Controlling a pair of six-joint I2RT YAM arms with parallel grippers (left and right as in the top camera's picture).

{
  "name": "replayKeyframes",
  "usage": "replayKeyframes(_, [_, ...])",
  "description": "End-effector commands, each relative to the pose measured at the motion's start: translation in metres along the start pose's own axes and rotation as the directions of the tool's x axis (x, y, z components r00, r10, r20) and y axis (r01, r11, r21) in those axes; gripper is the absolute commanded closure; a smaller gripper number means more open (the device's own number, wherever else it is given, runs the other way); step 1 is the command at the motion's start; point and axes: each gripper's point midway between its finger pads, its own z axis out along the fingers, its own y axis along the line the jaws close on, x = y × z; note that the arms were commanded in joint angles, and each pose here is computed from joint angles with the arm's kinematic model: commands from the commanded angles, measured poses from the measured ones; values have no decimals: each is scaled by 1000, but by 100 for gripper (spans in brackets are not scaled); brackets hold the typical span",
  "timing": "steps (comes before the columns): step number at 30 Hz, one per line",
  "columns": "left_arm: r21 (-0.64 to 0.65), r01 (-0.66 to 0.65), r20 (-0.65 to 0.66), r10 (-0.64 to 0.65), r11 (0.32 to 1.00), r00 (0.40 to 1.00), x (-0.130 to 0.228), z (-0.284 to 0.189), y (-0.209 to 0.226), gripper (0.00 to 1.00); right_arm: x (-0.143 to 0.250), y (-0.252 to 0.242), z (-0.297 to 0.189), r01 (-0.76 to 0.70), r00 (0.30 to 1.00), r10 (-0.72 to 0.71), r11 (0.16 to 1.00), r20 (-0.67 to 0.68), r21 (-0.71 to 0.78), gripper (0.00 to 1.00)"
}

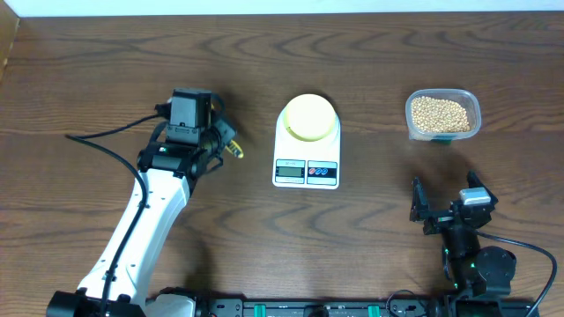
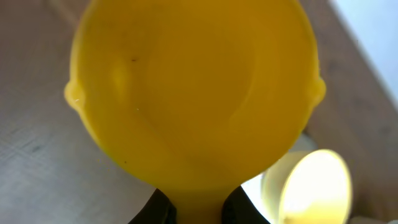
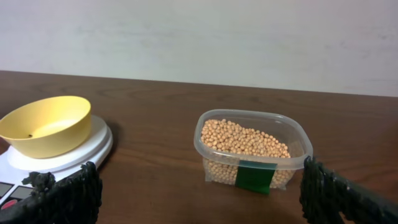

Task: Scoop item into bowl and weigh 50g on scale
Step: 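Lift the scoop with the left gripper and raise the right arm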

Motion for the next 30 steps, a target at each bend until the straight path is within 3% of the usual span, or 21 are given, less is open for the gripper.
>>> replayKeyframes(1, [46, 62, 78, -65, 997, 995, -20, -6, -14, 92, -7, -1, 0, 12, 999, -12, 1000, 30, 7, 1])
replayKeyframes(8, [35, 114, 87, -116, 993, 989, -23, 1, -11, 92, -31, 7, -2, -15, 992, 21, 999, 127, -44, 1])
replayKeyframes(12, [5, 223, 57, -223, 975, 973, -16, 16, -4, 92, -37, 7, -2, -17, 993, 22, 999, 120, -44, 1])
replayKeyframes(19, [115, 273, -124, -259, 955, 958, 4, 25, -31, 92, -83, 5, 12, 12, 997, -9, 999, 82, -42, 1])
replayKeyframes(23, [192, 387, -255, -335, 902, 907, 0, 16, -43, 92, -121, 12, 41, 3, 1000, 0, 994, 27, -113, 1])
replayKeyframes(27, [190, 543, -364, -455, 818, 812, -12, 7, -37, 92, -145, 22, 75, -74, 996, 62, 977, -68, -200, 1])
replayKeyframes(30, [195, 619, -430, -500, 761, 752, -25, -1, -29, 92, -151, 36, 107, -206, 960, 136, 937, -247, -284, 1])
